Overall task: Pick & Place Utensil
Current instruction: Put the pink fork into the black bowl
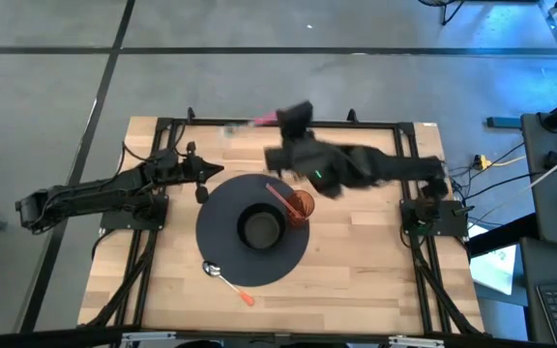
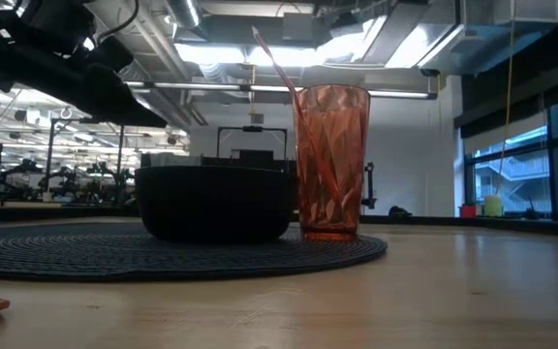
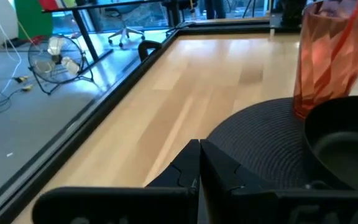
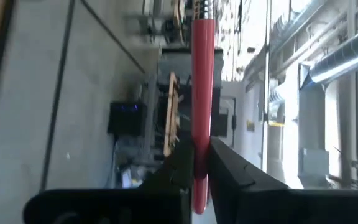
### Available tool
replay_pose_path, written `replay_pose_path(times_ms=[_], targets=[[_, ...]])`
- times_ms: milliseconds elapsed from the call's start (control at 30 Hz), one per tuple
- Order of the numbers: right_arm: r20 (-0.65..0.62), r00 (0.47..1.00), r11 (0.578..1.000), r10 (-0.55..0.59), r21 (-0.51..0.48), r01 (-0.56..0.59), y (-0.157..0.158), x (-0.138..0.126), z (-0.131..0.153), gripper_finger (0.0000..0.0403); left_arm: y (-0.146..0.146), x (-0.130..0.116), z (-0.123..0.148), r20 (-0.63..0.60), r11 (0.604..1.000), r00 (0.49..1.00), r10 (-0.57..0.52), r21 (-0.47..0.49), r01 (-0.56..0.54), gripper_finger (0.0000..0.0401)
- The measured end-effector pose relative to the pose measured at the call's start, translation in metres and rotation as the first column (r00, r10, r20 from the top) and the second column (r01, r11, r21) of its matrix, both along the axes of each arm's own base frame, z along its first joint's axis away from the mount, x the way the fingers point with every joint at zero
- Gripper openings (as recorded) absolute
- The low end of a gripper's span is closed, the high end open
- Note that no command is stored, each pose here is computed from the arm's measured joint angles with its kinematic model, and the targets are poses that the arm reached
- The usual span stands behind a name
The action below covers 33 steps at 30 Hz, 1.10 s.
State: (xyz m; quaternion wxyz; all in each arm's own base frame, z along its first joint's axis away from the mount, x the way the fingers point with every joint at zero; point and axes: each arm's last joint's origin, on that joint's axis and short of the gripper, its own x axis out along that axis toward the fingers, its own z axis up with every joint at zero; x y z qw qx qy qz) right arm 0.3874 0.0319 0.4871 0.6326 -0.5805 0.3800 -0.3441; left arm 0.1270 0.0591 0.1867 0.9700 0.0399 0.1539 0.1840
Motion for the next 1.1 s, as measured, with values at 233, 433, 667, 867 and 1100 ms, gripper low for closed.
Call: replay_pose_path(times_ms=[233,433,667,867,1100], targets=[[0.031,0.994,0.994,0.102,0.046,-0.103,0.047,-0.040,0.012,0.0026,-0.006,0.003,0.000,0.022,0.995,0.996,-0.090,-0.042,0.091,0.0004],[0.320,0.930,0.908,0.179,0.311,-0.281,0.054,-0.047,0.011,0.0026,-0.009,0.004,0.001,0.043,0.992,0.994,-0.105,-0.070,0.108,0.0004],[0.521,0.822,0.394,0.228,0.723,-0.567,0.058,-0.029,-0.007,0.0026,-0.010,0.004,0.001,0.041,0.991,0.993,-0.107,-0.082,0.110,0.0004],[0.412,0.911,-0.066,0.014,0.910,-0.410,0.050,-0.015,-0.039,0.0026,-0.010,0.004,0.001,0.039,0.991,0.993,-0.108,-0.074,0.111,0.0004],[0.096,0.988,-0.389,-0.121,0.911,-0.136,0.064,-0.002,-0.095,0.0026,-0.009,0.004,0.002,0.036,0.995,0.996,-0.086,-0.042,0.088,0.0004]])
